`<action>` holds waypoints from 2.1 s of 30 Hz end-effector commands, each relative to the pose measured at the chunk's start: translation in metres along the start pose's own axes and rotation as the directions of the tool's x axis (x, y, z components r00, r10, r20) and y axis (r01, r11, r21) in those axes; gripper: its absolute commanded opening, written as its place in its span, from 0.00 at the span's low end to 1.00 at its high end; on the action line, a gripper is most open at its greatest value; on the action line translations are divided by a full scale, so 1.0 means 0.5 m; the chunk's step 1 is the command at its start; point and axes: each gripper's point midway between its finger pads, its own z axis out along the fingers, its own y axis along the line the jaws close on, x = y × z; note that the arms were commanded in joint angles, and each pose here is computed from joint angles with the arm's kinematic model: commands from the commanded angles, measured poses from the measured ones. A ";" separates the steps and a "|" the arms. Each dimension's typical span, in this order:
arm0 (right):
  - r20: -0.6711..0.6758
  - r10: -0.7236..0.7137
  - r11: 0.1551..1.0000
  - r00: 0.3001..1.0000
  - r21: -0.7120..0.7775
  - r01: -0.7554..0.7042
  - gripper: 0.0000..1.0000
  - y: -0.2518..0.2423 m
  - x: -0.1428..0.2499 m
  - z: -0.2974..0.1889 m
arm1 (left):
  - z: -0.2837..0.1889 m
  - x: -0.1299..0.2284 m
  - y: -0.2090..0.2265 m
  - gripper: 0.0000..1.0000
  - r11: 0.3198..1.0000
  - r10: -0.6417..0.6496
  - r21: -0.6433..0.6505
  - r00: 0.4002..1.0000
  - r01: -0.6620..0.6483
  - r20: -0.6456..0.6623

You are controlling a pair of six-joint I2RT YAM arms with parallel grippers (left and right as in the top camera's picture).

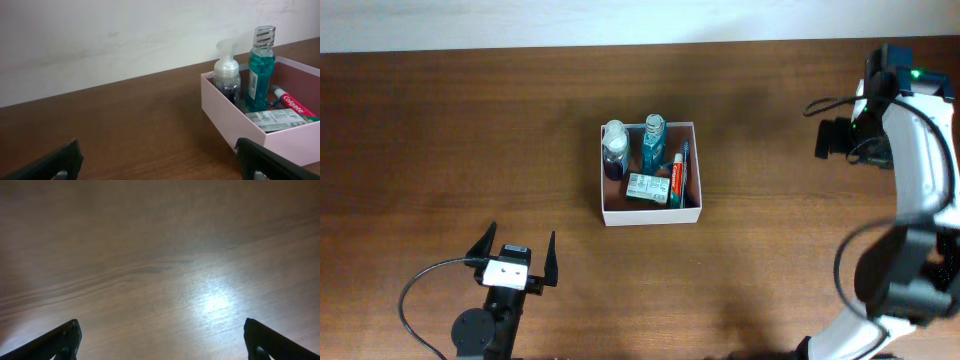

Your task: Pack container

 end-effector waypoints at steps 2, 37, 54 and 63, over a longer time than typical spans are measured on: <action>0.229 -0.040 0.999 0.973 -0.023 0.046 0.99 0.029 0.005 -0.169 | -0.001 0.001 0.000 0.99 1.000 0.011 0.001 1.000 -0.011 -0.001; 0.796 0.024 0.981 0.604 -0.134 0.138 0.98 -0.015 0.319 -0.611 | -0.001 0.001 0.000 0.99 1.000 0.011 0.001 1.000 -0.011 -0.001; 0.897 0.089 0.948 0.432 -0.209 0.239 0.99 0.049 0.312 -0.510 | -0.001 0.001 0.000 0.99 1.000 0.011 0.001 1.000 -0.011 -0.001; 0.945 0.132 0.918 0.300 -0.230 0.322 0.99 0.104 0.318 -0.373 | -0.001 0.001 0.000 0.99 1.000 0.011 0.001 1.000 -0.011 -0.001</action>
